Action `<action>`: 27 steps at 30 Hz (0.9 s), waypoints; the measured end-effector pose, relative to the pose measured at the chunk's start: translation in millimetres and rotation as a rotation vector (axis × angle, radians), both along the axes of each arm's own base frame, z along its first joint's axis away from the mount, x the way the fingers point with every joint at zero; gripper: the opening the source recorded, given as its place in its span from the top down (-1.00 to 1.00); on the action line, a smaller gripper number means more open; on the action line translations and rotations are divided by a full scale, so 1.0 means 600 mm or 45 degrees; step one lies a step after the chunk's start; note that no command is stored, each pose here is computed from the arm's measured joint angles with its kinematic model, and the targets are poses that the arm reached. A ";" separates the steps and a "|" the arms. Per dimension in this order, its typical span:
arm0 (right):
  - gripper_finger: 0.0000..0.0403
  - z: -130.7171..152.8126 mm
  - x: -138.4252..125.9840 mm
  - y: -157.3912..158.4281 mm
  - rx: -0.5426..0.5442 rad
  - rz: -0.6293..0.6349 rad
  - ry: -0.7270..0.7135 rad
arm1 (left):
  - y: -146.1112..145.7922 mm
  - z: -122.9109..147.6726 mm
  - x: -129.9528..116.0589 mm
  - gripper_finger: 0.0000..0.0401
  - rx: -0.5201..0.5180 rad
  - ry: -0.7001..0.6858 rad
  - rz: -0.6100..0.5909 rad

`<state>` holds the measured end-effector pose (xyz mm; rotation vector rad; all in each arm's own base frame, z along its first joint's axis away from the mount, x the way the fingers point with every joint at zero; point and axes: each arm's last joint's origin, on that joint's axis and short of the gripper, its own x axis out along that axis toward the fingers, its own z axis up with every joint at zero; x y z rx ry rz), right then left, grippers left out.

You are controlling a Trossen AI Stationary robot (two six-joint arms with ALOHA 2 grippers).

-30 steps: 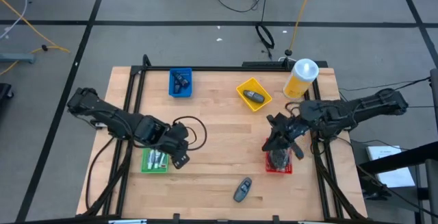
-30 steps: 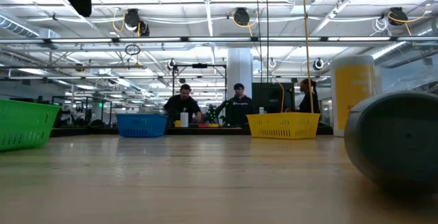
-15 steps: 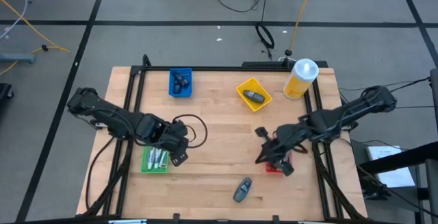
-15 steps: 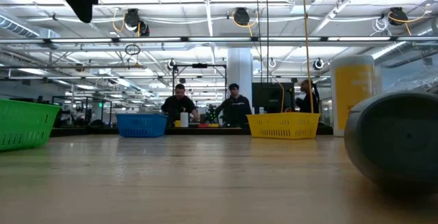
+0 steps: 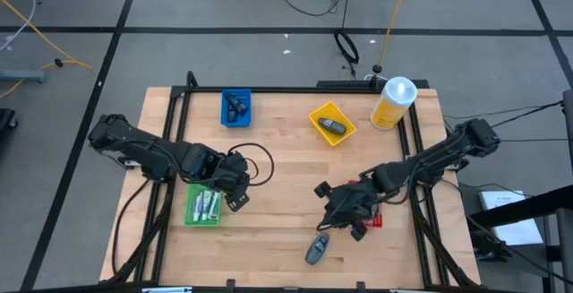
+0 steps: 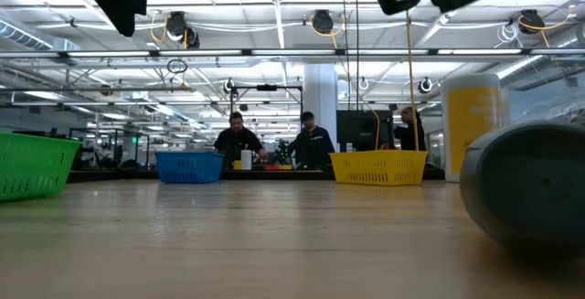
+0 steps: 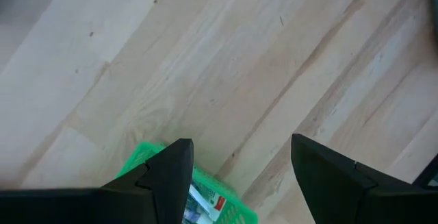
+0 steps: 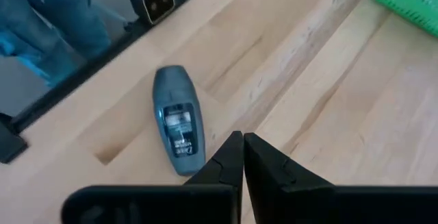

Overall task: Pick & Place Travel size toiletries
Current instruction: Put the gray deodorant into the yellow bin

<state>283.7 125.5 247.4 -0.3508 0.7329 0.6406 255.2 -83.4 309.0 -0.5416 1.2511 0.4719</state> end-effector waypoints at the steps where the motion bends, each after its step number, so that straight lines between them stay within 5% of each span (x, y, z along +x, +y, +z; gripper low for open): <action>1: 0.93 -0.005 0.004 0.002 -0.002 0.000 0.003 | 0.001 0.000 0.000 -0.20 0.001 0.000 0.004; 19: -0.14 -0.090 0.004 0.007 0.093 -0.003 -0.059 | 0.022 0.000 0.009 -0.20 0.042 -0.014 -0.048; 27: -0.29 -0.116 -0.008 0.005 0.126 -0.003 -0.106 | 0.034 0.001 0.013 -0.20 0.060 -0.020 -0.087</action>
